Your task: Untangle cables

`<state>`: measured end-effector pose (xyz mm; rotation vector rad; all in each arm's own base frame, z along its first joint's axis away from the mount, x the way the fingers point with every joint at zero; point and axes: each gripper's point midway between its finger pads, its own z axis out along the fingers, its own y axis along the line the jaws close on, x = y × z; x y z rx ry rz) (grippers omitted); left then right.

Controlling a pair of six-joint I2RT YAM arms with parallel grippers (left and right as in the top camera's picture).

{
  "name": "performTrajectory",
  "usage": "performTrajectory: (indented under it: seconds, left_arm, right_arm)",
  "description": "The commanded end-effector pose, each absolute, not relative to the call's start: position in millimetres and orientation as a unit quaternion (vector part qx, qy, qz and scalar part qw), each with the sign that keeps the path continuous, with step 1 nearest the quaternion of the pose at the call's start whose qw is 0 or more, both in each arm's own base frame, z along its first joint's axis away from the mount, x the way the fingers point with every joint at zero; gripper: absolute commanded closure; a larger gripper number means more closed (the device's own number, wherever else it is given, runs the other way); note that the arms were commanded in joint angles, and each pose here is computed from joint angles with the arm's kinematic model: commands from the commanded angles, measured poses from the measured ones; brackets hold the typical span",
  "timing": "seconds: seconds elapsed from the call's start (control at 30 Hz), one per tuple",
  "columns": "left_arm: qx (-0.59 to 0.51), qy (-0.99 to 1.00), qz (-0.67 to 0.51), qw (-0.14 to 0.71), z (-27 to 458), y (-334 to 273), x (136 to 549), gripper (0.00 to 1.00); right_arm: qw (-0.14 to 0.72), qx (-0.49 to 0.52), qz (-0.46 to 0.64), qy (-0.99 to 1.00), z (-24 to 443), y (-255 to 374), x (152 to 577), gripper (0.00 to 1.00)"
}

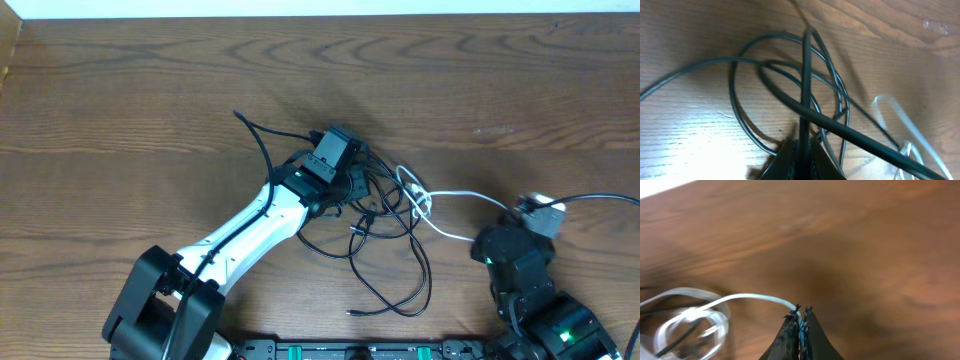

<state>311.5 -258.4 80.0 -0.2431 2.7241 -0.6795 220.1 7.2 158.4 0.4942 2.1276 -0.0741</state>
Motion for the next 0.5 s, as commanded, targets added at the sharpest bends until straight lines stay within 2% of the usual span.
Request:
performTrajectory:
  seconds: [0.0, 0.3, 0.47]
  left_arm:
    - [-0.11, 0.955, -0.208, 0.179, 78, -236, 327, 0.92]
    - [-0.215, 0.954, -0.154, 0.141, 67, -151, 337, 0.92]
    - [-0.211, 0.954, -0.18, 0.113, 67, -146, 334, 0.92]
  right_arm:
    - [0.474, 0.315, -0.064, 0.819, 165, -28, 211, 0.99]
    - [0.435, 0.356, -0.067, 0.824, 151, -42, 201, 0.99]
    - [0.423, 0.348, -0.025, 0.836, 147, -28, 206, 0.99]
